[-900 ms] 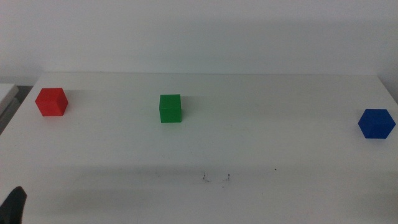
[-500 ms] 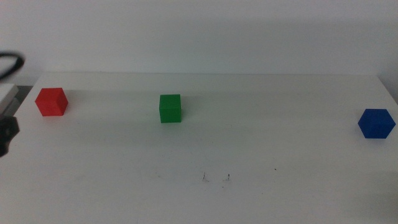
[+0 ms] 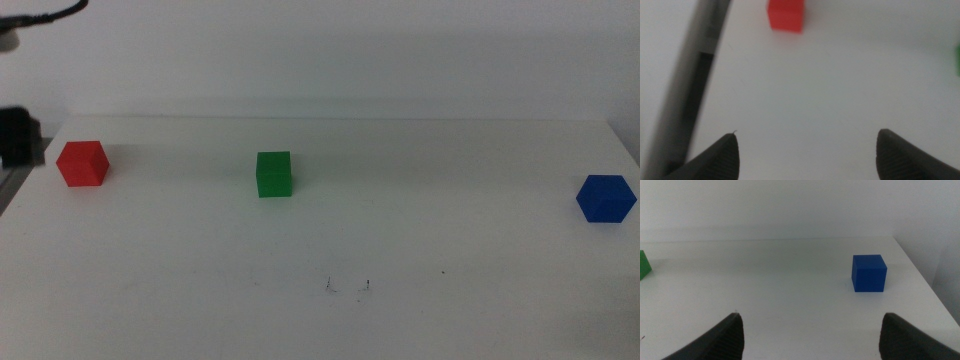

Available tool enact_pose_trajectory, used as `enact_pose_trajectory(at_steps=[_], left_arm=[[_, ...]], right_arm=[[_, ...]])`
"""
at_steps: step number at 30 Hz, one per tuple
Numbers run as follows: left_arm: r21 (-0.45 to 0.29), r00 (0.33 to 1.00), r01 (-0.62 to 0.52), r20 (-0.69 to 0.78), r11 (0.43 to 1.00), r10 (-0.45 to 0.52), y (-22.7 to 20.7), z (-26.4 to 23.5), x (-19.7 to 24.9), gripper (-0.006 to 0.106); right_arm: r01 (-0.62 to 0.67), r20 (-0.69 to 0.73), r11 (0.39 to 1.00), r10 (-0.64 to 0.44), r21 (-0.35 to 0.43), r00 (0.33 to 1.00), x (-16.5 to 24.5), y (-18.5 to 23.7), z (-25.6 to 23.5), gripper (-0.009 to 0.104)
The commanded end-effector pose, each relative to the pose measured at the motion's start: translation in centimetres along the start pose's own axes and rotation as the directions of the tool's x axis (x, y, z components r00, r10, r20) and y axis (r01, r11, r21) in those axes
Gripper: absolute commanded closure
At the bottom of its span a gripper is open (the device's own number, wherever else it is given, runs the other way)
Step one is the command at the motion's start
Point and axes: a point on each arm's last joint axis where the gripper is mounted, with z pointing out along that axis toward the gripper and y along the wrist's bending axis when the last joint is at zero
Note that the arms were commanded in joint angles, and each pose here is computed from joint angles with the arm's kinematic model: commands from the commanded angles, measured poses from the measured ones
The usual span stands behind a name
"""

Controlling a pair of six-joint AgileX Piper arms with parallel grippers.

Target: Stack red cubes first, then green, then blue cubes in a specific spot.

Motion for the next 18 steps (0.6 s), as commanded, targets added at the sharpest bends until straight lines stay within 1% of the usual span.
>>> enact_pose_trajectory(at_steps=[1,3,6,12,13,15,18], left_arm=[[-0.012,0.998,-0.056,-0.005,0.998,0.056,0.6,1.4,-2.4,0.007],[-0.026,0.996,-0.074,-0.057,0.997,0.073,1.5,3.0,-4.4,0.007],[-0.021,0.986,-0.080,-0.150,0.997,0.077,2.2,6.6,-7.0,0.007],[-0.009,0.972,-0.119,-0.203,0.993,0.115,2.6,13.4,-10.5,0.007],[-0.002,0.971,-0.122,-0.207,0.993,0.119,2.7,14.4,-11.0,0.007],[0.026,0.970,-0.093,-0.224,0.995,0.096,3.0,16.3,-11.8,0.007],[0.073,0.966,-0.104,-0.232,0.992,0.118,3.3,18.6,-12.7,0.007]], right_arm=[[0.010,0.005,1.000,-0.010,0.002,1.000,0.0,0.0,0.0,0.002],[0.010,0.005,1.000,-0.010,0.002,1.000,0.0,0.0,0.0,0.002],[0.010,0.005,1.000,-0.010,0.002,1.000,0.0,0.0,0.0,0.002],[0.010,0.005,1.000,-0.010,0.002,1.000,0.0,0.0,0.0,0.002],[0.010,0.005,1.000,-0.010,0.002,1.000,0.0,0.0,0.0,0.002],[0.010,0.005,1.000,-0.010,0.002,1.000,0.0,0.0,0.0,0.002],[0.010,0.005,1.000,-0.010,0.002,1.000,0.0,0.0,0.0,0.002]])
